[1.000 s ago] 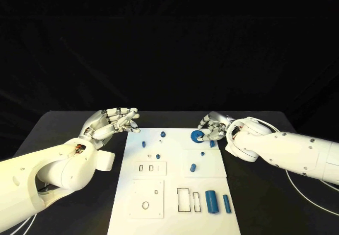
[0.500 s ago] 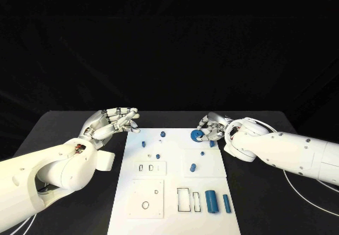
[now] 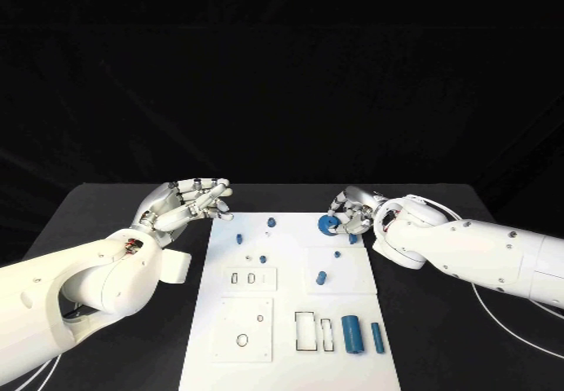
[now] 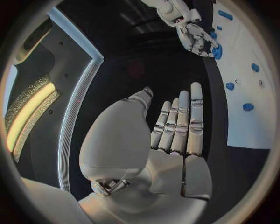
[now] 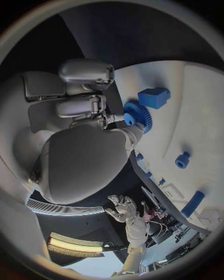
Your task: Assemble the parts on the task board
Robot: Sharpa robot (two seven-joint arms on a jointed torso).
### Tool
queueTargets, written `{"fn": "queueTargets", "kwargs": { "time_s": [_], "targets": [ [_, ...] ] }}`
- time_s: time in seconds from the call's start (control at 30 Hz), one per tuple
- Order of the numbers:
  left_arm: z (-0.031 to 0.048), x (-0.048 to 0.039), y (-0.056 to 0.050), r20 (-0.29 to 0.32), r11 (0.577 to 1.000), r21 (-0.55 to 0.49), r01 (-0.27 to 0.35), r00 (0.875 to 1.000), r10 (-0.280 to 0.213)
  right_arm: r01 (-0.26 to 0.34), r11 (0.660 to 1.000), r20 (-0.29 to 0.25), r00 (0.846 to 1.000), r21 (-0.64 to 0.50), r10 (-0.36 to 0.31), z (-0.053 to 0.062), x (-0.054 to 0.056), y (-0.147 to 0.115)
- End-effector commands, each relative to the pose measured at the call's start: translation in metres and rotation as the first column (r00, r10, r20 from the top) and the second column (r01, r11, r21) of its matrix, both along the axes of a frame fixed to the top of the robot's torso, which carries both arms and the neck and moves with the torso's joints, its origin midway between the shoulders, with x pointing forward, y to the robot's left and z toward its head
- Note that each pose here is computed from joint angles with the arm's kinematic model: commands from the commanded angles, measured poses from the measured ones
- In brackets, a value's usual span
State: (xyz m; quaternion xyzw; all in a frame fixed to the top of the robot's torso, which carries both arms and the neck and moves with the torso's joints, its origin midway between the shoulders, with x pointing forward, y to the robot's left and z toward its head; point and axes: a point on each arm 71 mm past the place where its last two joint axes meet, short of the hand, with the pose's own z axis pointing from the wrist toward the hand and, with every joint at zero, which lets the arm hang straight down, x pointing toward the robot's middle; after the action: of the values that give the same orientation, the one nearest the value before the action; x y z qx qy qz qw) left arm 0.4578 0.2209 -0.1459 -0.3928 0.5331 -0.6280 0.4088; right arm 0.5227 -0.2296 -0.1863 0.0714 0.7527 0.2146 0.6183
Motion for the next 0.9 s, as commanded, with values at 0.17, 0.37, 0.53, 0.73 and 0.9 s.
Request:
{"fn": "queueTargets", "kwargs": {
  "time_s": [0.17,0.37,0.53,0.73,0.9],
  "targets": [
    [0.0013,-0.0009,-0.003,0.008,1.000,-0.004,0.021,1.000,-0.021,-0.031,0.997,0.057,0.998,-0.076,0.035,-0.001,-0.004,0.005],
    [0.0012,-0.0008,-0.003,0.007,1.000,-0.005,0.023,1.000,-0.023,-0.050,0.995,0.170,0.983,-0.088,0.065,0.007,-0.012,0.016],
    [0.0011,-0.0007,-0.003,0.007,1.000,-0.005,0.023,1.000,-0.023,-0.083,0.994,0.244,0.965,-0.077,0.100,0.016,-0.022,0.030],
    [0.0010,-0.0006,-0.004,0.006,1.000,-0.005,0.025,1.000,-0.025,-0.137,0.988,0.290,0.945,-0.065,0.151,0.027,-0.032,0.054],
    [0.0009,-0.0006,-0.005,0.005,1.000,-0.007,0.029,1.000,-0.029,-0.200,0.978,0.305,0.929,-0.064,0.210,0.031,-0.039,0.082]
  ]
}}
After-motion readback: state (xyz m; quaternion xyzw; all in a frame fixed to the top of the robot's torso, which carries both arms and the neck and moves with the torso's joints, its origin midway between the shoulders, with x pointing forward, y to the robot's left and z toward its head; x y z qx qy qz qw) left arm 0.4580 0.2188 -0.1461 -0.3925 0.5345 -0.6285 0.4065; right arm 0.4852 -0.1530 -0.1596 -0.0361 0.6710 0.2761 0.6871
